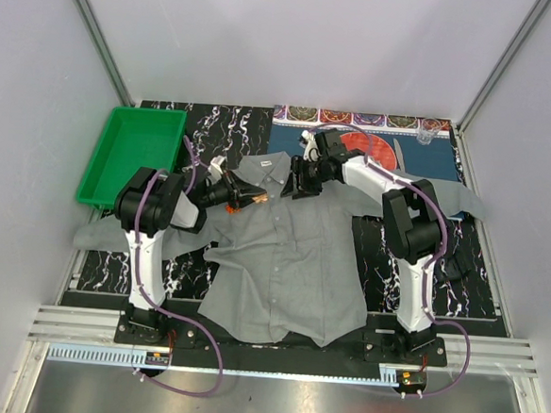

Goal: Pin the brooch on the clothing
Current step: Pin the brooch to the clothes.

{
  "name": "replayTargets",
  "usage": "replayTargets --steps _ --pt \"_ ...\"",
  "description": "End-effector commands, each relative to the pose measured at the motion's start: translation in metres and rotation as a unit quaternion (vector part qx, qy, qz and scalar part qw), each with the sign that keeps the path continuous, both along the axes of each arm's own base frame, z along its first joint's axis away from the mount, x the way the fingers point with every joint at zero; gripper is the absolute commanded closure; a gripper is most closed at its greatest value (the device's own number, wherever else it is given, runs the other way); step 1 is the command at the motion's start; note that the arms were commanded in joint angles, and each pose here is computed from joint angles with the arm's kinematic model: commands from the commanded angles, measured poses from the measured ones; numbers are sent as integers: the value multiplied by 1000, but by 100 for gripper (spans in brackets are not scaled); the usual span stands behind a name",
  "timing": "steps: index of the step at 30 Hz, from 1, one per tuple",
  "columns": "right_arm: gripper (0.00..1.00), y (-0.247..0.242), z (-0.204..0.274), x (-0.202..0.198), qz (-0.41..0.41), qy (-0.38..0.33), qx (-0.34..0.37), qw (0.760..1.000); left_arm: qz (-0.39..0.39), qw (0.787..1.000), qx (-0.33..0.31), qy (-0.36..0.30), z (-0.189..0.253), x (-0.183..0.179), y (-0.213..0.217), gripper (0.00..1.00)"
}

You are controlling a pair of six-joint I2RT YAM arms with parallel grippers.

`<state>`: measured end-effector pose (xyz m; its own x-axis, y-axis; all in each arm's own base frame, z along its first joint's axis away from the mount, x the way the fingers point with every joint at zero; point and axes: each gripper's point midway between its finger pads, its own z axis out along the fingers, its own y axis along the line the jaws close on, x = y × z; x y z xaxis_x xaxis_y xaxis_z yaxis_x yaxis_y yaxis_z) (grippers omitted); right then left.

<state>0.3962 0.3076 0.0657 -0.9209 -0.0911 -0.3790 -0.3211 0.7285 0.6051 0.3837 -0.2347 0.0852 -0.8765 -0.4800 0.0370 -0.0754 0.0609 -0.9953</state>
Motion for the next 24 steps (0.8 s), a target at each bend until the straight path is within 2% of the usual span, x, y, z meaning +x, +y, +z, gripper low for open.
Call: replayTargets --steps 1,9,12,13,14,15,19,20,24 --pt "48 9 -9 2 5 -5 -40 999 9 989 -22 -145 48 2 6 100" --pt "51 15 -34 -3 25 6 -79 997 25 992 -17 -126 37 6 13 100" --pt "65 16 -40 -6 31 9 -85 996 25 992 -18 -125 36 7 13 100" --pt "74 16 -39 -5 32 8 -85 996 25 992 -16 -125 35 6 13 100" --pt "94 15 -39 -5 34 5 -87 996 27 992 -16 -123 34 6 13 100" --pt "100 15 -36 -3 34 0 -87 996 28 992 -15 -123 33 6 14 100" --pt "100 11 -19 1 41 -10 -57 997 11 991 -31 -130 35 4 4 100" --pt "100 5 -14 6 33 -8 -42 999 4 988 -41 -150 43 5 -1 100" --pt "100 11 8 1 52 -18 48 997 -8 987 -65 -147 42 8 -15 100"
